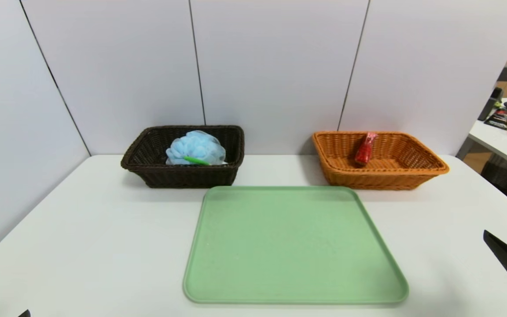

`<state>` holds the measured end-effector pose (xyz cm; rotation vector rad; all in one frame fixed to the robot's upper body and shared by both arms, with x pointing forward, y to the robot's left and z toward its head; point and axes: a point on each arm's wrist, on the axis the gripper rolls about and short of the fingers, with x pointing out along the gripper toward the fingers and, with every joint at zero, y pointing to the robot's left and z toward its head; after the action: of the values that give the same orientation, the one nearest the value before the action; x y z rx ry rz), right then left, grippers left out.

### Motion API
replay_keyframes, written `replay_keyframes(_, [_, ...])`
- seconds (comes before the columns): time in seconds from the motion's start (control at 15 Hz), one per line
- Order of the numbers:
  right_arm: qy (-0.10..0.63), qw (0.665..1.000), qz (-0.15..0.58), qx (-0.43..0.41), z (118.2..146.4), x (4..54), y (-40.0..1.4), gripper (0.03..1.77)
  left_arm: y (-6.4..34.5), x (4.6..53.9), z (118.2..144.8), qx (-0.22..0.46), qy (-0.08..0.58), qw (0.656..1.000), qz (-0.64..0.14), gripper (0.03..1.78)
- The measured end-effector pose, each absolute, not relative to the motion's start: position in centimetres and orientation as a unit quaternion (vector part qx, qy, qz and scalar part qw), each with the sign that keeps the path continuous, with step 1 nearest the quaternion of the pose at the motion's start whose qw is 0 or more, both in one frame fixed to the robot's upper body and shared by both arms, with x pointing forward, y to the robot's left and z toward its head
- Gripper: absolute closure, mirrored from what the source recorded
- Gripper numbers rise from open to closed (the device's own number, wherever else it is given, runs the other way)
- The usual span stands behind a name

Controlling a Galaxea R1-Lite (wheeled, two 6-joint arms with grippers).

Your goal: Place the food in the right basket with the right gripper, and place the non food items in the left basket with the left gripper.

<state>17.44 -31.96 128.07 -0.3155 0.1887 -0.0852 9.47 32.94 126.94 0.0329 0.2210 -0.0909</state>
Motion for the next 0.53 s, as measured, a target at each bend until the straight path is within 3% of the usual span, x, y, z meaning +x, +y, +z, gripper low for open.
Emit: replay_keyframes(0.53, [0.071, 0.98, -0.12, -0.144, 127.8, 14.5, -33.7, 0.1, 32.6, 7.5, 126.3, 0.016, 0.095, 0.994, -0.05, 0.12])
